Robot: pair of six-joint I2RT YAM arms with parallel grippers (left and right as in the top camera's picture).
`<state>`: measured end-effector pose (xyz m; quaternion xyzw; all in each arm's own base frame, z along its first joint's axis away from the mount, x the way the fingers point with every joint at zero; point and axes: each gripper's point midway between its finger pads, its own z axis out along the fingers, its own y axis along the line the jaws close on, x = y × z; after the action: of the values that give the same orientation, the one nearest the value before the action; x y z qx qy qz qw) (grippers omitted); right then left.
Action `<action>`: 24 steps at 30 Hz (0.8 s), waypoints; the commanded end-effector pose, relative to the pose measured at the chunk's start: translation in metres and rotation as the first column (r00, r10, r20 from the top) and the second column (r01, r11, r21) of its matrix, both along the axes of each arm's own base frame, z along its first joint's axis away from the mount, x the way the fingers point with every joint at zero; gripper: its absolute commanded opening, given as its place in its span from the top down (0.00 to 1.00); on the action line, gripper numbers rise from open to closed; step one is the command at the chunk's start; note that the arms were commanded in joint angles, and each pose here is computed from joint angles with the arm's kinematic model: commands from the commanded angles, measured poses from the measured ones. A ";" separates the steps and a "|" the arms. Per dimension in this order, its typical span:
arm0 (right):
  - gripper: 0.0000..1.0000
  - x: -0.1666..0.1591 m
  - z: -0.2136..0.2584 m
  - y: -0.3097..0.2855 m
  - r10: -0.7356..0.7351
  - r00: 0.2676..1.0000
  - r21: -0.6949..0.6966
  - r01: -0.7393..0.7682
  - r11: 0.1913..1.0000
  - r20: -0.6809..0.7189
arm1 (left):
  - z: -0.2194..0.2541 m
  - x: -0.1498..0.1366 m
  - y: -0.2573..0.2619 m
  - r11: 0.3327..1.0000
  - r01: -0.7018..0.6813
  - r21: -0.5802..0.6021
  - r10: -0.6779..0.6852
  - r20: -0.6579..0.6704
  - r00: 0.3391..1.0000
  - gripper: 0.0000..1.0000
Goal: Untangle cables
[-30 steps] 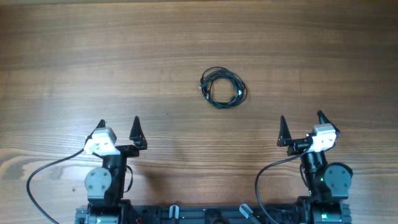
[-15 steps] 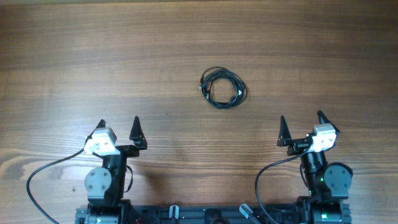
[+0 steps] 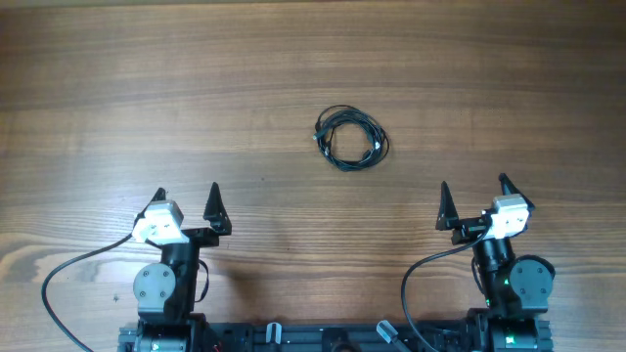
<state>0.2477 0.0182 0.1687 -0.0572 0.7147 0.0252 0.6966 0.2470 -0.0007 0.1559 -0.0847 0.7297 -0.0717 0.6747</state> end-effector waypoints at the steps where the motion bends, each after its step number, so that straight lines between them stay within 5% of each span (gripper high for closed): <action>1: 0.00 0.000 -0.001 0.002 0.012 1.000 -0.005 -0.012 1.000 -0.004 | -0.002 0.000 0.003 1.000 -0.016 -0.008 0.016 -0.010 1.000 0.00; 24: 0.00 0.000 -0.001 0.002 0.012 1.000 -0.005 -0.012 1.000 -0.004 | 0.004 0.001 0.003 1.000 -0.016 -0.008 0.016 0.016 1.000 0.00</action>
<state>0.2477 0.0182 0.1687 -0.0572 0.7147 0.0252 0.6966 0.2471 -0.0007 0.1569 -0.0846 0.7285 -0.0719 0.6760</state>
